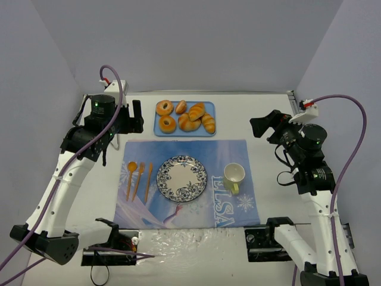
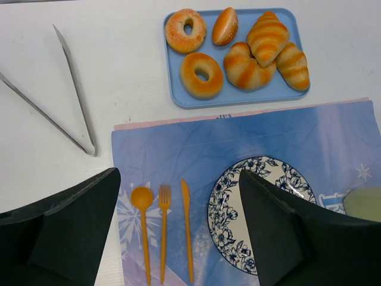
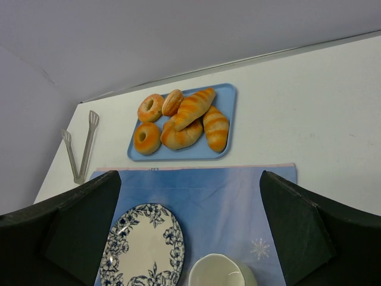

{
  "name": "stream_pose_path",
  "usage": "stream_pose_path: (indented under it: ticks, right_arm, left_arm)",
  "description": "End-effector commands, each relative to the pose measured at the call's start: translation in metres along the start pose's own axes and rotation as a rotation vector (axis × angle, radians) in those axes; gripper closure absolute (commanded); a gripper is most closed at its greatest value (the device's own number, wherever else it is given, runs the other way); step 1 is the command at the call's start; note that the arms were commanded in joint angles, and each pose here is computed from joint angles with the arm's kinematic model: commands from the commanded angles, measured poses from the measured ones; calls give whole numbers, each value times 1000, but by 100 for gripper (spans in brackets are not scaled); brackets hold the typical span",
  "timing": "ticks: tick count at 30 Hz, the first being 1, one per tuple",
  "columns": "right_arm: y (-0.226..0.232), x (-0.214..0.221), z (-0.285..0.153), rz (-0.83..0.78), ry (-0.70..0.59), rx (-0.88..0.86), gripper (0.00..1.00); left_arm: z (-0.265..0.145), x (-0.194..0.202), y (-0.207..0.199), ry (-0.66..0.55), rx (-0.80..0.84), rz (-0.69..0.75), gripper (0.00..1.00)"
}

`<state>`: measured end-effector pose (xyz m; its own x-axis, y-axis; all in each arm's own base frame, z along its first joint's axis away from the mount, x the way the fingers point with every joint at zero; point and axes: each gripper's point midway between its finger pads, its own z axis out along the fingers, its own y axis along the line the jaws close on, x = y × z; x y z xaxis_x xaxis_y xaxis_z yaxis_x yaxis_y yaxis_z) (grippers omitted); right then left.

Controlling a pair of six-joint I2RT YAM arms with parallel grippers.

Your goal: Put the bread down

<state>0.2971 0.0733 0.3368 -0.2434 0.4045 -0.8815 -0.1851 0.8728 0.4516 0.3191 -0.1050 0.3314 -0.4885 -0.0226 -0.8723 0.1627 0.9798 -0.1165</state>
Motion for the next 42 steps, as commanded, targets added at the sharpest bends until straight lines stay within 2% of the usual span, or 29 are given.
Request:
stream_pose_path:
  ticks: [1,5,7,12,14,18,21,26,32,42]
  right_arm:
    - [20,-34,-8,-34,-104,-56,0]
    - [20,-30,-6,-27,-91,-60,0]
    - [20,-29,-5,-23,-84,-64,0]
    - [21,-27,-4,-18,-78,-72,0]
    - [22,-27,-5,-21,-78,-76,0]
    - [20,-24,-4,-16,-72,-74,0]
    - [19,-19,0,-8,-62,-76,0]
    - [19,-17,4,1,-52,-82,0]
    - [19,-20,9,-8,-63,-89,0]
    - [15,-13,14,-10,-51,-86,0]
  left_arm:
    - [-9,-24,2,-99,-6,7,22]
    - [3,-20,20,-77,-115,-8,22]
    - [11,-18,44,-53,-213,-37,19]
    - [58,4,113,62,-385,-238,16]
    - [71,11,142,74,-466,-294,8]
    - [87,15,179,78,-575,-339,5]
    - [107,28,200,123,-608,-364,4]
    - [152,55,214,213,-585,-389,4]
    - [193,81,216,261,-537,-402,4]
    - [214,107,223,328,-559,-406,3]
